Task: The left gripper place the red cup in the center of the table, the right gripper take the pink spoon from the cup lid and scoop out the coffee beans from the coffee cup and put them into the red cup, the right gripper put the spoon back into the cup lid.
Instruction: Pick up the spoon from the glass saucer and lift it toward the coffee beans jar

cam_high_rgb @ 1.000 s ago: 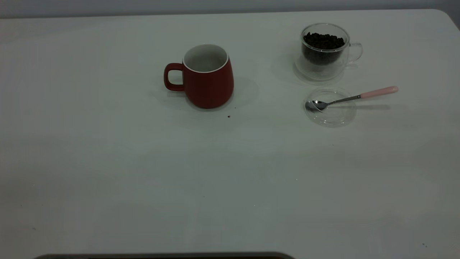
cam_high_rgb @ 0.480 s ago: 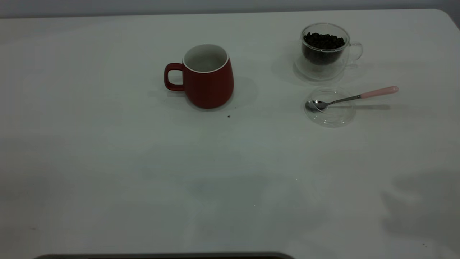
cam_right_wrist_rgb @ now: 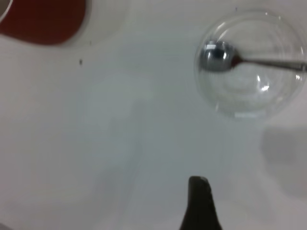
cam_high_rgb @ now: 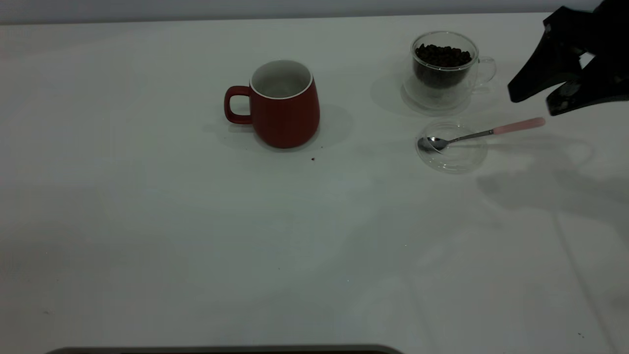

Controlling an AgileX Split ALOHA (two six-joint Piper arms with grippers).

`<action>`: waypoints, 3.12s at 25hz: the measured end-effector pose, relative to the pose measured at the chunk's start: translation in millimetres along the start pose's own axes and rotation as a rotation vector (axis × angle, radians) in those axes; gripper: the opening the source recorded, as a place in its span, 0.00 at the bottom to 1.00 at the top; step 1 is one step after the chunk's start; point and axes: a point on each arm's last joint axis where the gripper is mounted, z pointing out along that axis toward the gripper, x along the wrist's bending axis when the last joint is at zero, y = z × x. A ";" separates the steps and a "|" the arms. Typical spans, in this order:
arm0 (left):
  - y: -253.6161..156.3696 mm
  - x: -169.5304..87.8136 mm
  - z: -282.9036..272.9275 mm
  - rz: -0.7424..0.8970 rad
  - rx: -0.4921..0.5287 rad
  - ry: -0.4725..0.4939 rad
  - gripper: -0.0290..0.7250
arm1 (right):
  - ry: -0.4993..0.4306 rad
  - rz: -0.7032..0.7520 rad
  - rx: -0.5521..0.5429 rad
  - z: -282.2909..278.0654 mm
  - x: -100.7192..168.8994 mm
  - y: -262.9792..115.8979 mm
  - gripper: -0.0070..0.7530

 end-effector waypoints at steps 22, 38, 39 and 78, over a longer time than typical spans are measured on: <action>0.0 0.0 0.0 0.003 0.000 0.000 0.69 | 0.291 0.222 -0.046 40.3 -135.2 23.9 0.79; 0.0 0.0 0.0 0.003 0.000 0.001 0.69 | 0.385 0.234 -0.030 85.4 -123.3 9.7 0.79; 0.0 0.0 0.0 0.003 0.000 0.001 0.69 | 0.387 0.231 -0.025 88.1 -122.7 8.3 0.79; 0.0 0.0 0.0 0.001 0.000 0.001 0.69 | 0.384 0.073 -0.033 34.7 -106.1 34.8 0.14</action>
